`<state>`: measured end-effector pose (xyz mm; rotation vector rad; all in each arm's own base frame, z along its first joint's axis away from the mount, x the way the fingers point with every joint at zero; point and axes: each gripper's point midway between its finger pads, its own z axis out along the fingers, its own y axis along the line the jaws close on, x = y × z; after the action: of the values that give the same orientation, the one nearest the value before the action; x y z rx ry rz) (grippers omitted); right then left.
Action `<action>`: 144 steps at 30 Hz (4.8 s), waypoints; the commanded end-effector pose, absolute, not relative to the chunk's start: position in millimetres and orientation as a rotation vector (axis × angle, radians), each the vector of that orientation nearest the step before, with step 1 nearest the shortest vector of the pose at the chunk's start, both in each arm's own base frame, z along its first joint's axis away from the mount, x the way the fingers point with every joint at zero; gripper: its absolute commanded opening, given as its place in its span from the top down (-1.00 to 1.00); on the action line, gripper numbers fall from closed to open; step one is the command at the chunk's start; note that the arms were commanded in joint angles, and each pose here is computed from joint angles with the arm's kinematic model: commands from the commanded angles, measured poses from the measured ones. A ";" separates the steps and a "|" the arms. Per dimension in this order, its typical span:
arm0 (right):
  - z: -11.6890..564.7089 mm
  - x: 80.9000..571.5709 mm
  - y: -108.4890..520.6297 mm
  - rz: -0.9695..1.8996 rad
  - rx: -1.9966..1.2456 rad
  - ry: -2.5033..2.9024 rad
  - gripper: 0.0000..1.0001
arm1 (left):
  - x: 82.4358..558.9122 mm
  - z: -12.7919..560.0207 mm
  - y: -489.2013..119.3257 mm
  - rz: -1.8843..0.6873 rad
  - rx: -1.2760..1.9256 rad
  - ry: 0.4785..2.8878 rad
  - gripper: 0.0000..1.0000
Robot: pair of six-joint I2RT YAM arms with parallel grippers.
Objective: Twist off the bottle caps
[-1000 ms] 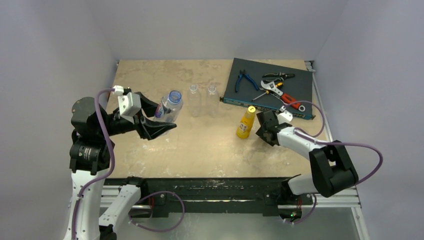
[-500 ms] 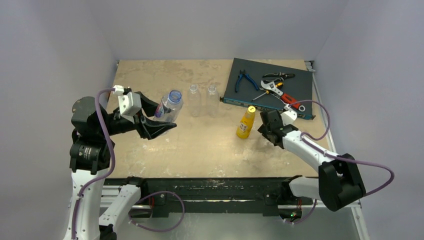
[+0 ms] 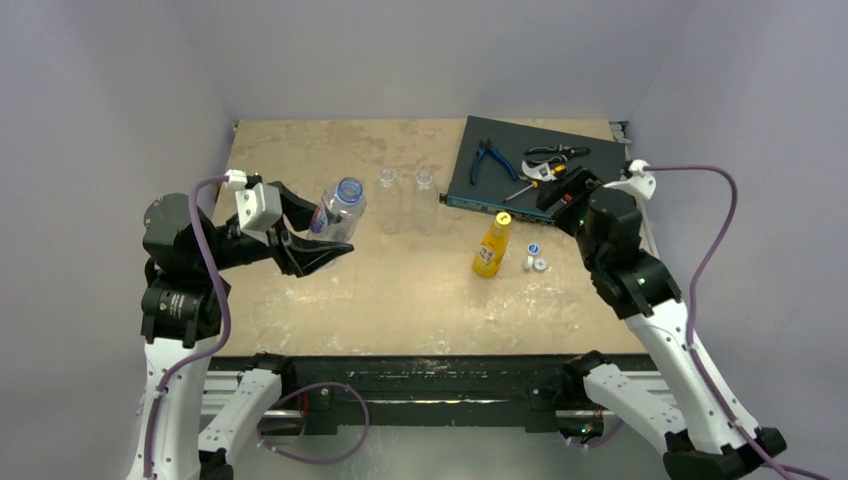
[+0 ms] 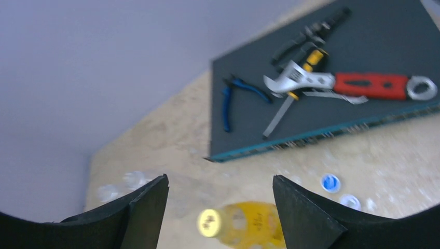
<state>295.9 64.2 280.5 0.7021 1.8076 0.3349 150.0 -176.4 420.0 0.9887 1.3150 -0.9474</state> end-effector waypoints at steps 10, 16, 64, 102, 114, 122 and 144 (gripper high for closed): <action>525.0 200.0 267.3 1.168 -0.522 1.245 -0.64 | 162.1 427.5 -178.3 -0.970 0.940 1.293 1.00; 550.1 167.0 326.0 1.302 -0.669 1.097 -0.64 | 162.1 426.8 -178.2 -0.971 0.936 1.299 1.00; 388.7 269.2 383.4 0.688 -0.539 1.520 0.67 | 216.3 369.3 -142.3 -0.700 0.720 1.658 -1.00; 194.0 337.1 340.5 0.290 -0.097 1.551 0.78 | 206.2 375.3 -135.0 -0.614 0.740 1.600 -1.00; 190.9 329.8 332.9 0.272 -0.120 1.554 -0.05 | 206.2 380.8 -136.6 -0.621 0.740 1.579 -1.00; 208.7 328.8 332.3 0.273 -0.132 1.533 -0.31 | 205.3 384.7 -138.8 -0.636 0.742 1.561 -1.00; 330.3 322.6 328.0 0.326 -0.121 1.511 -0.61 | 204.0 390.3 -140.7 -0.650 0.744 1.547 -1.00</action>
<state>329.7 336.4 269.4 -0.1688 1.5222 0.2841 204.3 -138.1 374.0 0.7373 1.5971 -0.6431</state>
